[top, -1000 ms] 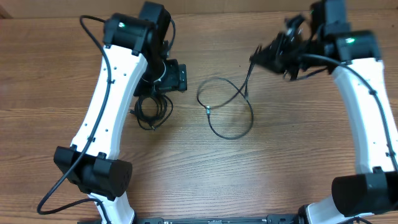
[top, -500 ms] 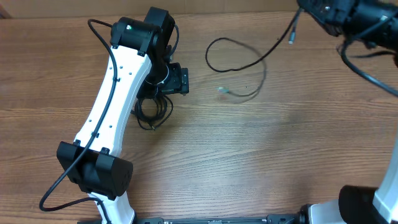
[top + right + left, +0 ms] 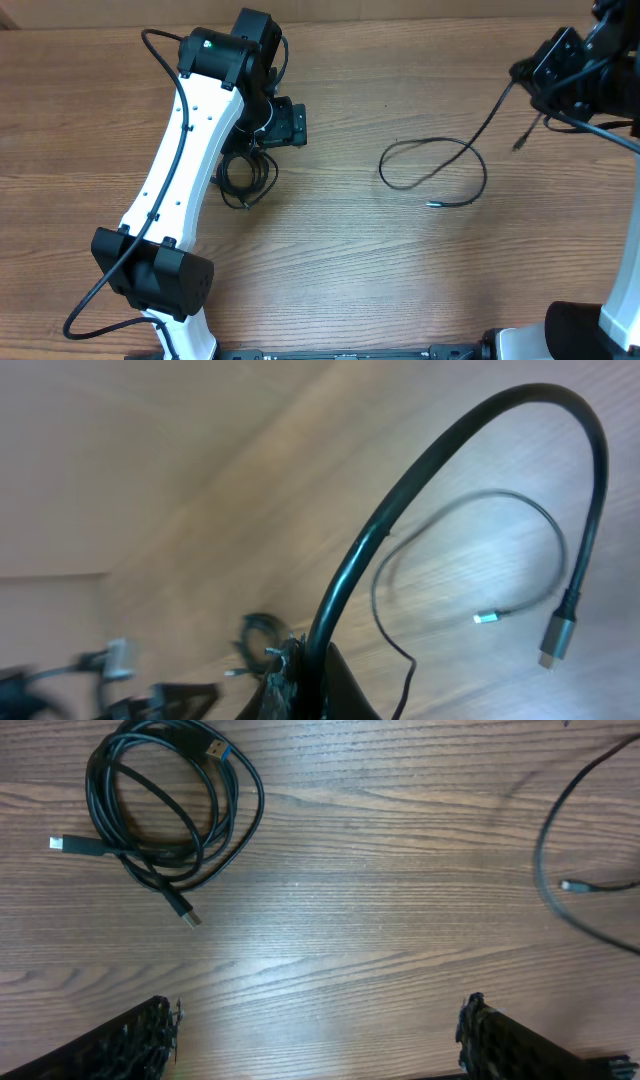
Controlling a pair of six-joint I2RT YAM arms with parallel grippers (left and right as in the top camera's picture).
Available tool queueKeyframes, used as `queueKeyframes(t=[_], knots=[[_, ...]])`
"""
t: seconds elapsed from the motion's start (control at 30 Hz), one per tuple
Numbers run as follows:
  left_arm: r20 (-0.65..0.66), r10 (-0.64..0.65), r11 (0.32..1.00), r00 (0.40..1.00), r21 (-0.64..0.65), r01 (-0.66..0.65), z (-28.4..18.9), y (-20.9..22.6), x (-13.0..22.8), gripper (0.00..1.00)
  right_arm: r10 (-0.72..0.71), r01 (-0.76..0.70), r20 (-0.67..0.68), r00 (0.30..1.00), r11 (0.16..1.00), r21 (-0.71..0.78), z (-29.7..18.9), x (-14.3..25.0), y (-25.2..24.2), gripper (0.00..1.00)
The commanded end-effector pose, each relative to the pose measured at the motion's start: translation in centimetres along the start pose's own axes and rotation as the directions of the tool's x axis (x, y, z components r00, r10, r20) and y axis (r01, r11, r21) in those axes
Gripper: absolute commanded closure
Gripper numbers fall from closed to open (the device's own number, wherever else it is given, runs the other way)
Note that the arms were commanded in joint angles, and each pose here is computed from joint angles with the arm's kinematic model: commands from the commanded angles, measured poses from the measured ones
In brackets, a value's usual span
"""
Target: Untangle cables
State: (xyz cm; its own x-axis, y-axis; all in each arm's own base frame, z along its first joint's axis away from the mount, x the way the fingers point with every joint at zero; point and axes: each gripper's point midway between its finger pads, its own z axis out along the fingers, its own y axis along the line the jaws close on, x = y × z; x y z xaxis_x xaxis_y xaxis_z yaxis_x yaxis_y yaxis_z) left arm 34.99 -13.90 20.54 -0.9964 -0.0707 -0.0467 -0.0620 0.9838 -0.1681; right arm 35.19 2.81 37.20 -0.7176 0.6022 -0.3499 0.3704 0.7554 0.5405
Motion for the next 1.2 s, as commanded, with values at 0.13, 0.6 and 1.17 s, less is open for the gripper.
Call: queueKeyframes(t=[0.13, 0.6, 1.17], knots=[[-0.012, 0.014, 1.000, 1.000, 0.005, -0.014, 0.5, -0.3, 0.1, 0.07, 0.063, -0.042, -0.113, 0.992, 0.982, 0.184, 5.8, 1.8, -5.3, 0.96], [-0.013, 0.014, 1.000, 1.000, 0.005, -0.014, 0.5, -0.3, 0.1, 0.05, -0.006, 0.027, -0.064, 0.998, 0.946, 0.322, 14.2, 1.1, -11.5, 0.96], [-0.010, 0.015, 1.000, 1.000, 0.006, -0.015, 0.5, -0.4, 0.0, 0.04, -0.214, 0.214, -0.168, 0.962, 0.977, -0.019, 16.3, 2.8, -6.6, 0.96]])
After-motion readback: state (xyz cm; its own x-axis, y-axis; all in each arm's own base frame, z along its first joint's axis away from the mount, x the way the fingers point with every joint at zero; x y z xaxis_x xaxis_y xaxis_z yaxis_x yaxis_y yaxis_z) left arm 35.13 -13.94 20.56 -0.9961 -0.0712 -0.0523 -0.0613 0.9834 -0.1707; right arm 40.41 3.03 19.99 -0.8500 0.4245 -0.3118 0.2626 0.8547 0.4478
